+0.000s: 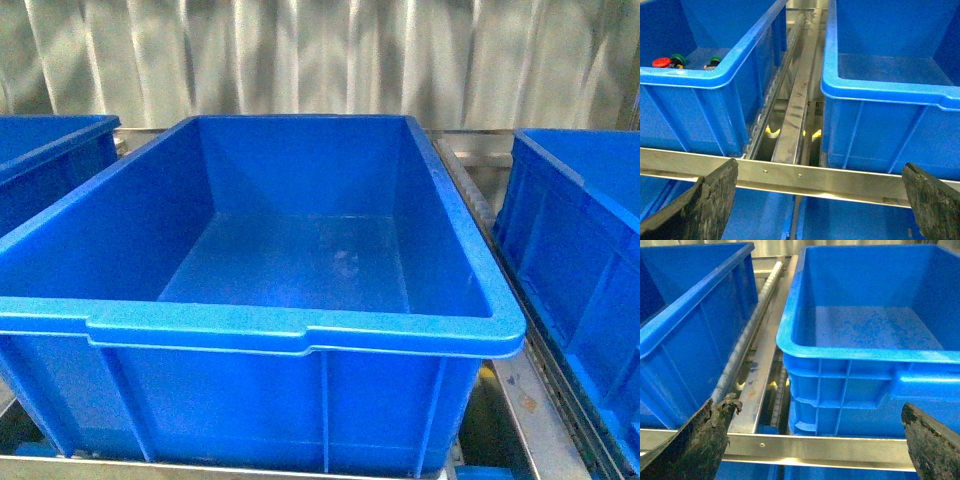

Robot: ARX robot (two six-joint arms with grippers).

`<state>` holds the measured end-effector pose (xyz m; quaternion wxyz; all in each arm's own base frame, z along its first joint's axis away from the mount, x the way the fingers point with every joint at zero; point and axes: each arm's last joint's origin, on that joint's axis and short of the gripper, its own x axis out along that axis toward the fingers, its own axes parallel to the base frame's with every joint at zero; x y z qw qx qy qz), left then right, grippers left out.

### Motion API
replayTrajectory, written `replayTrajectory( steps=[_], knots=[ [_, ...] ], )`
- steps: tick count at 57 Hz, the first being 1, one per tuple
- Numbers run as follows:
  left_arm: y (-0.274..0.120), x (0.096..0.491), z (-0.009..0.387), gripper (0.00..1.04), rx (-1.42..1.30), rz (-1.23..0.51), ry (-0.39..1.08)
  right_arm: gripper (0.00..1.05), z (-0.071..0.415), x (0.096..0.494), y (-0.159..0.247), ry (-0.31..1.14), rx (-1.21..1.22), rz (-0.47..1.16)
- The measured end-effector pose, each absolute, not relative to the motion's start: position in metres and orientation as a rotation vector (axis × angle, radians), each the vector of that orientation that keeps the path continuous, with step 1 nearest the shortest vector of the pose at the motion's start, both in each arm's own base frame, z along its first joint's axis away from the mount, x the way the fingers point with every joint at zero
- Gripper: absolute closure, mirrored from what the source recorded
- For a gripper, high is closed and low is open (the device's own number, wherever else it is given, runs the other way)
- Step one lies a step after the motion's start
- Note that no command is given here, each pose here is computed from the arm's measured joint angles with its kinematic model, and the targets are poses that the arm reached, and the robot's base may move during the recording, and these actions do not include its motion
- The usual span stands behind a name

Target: Pick red and yellow buttons and place in box

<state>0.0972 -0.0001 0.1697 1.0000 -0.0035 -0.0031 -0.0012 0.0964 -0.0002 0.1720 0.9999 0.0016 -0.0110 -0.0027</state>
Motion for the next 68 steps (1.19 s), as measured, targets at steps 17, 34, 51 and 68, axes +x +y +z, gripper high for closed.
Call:
replayTrajectory(
  steps=[17,34,51,68],
  knots=[
    [0.0,0.0972,0.1697,0.08,-0.007,0.0,-0.006,0.06,0.1717,0.0964,-0.0001,-0.02,0.003,-0.004],
    [0.0,0.0972,0.1697,0.08,-0.007,0.001,-0.006,0.06,0.1719,0.0963,0.0,-0.02,0.003,-0.003],
    [0.0,0.0972,0.1697,0.08,-0.007,0.0,-0.006,0.06,0.1717,0.0963,0.0001,-0.02,0.003,0.0],
    [0.0002,0.0972,0.1697,0.08,-0.007,0.006,-0.006,0.06,0.1712,0.0965,0.0004,-0.018,0.003,0.01]
  ],
)
